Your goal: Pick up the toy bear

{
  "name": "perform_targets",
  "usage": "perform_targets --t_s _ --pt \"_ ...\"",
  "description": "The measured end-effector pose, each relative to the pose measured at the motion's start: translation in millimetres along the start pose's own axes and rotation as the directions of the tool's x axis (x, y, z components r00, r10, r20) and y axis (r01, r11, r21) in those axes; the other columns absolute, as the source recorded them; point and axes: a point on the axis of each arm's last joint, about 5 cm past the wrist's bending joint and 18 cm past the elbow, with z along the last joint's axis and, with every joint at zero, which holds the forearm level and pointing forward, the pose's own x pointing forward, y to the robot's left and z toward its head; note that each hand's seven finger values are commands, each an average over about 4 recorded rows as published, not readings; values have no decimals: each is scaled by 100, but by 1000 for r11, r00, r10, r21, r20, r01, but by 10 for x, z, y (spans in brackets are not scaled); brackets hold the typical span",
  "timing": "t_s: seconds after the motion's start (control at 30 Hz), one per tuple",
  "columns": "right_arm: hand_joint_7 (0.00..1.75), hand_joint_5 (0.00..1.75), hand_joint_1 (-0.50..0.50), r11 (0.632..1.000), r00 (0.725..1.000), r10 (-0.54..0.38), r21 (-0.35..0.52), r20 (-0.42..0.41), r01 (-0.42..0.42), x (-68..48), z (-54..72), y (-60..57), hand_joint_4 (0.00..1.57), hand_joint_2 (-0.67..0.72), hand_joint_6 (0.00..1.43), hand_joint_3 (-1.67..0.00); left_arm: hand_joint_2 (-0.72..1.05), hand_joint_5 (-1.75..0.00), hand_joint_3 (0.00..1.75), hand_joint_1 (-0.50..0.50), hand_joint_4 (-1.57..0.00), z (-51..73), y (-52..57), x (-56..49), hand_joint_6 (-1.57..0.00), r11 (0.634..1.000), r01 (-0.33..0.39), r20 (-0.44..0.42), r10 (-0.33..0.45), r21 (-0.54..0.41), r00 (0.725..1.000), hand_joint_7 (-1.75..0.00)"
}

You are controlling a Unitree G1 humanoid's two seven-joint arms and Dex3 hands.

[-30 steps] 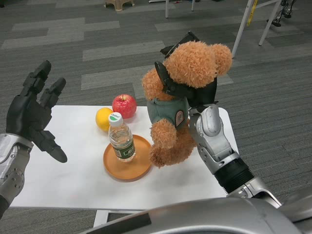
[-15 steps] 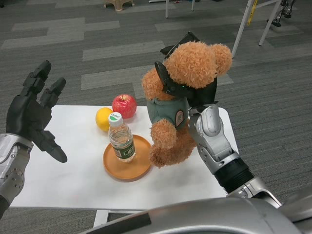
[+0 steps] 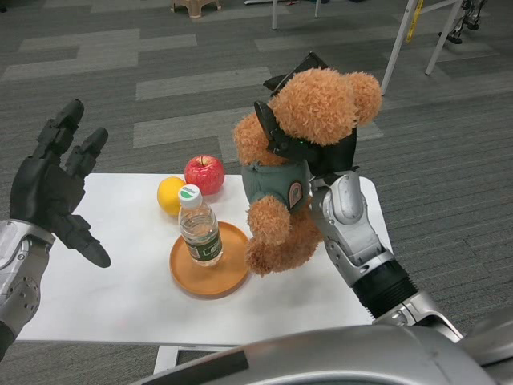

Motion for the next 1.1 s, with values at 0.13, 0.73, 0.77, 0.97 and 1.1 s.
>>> perform_targets --t_s 0.13,0.73,0.77,0.97,1.1 --pt "154 155 -42 1000 1000 0 0 1 0 0 1 1 17 -60 83 -87 -64 -31 9 -48 0 1 -1 1 0 1000 1 1 -1 0 1000 -14" --pt "154 155 -44 1000 1000 0 1 1 0 1 2 1 17 -60 83 -87 -64 -36 9 -48 0 13 -4 4 0 1000 1 12 -1 -2 1000 -14" --pt "154 155 -44 1000 1000 0 1 1 0 1 2 1 17 -60 83 -87 -64 -36 9 -48 0 13 -4 4 0 1000 1 12 -1 -2 1000 -14" --pt "154 155 -44 1000 1000 0 1 1 0 1 2 1 17 -60 83 -87 -57 -41 9 -48 0 13 -5 4 0 1000 1 13 -1 -2 1000 -14" --pt "154 155 -44 1000 1000 0 1 1 0 1 2 1 17 -60 83 -87 -59 -33 9 -48 0 13 -5 3 0 1000 1 12 -1 -2 1000 -14"
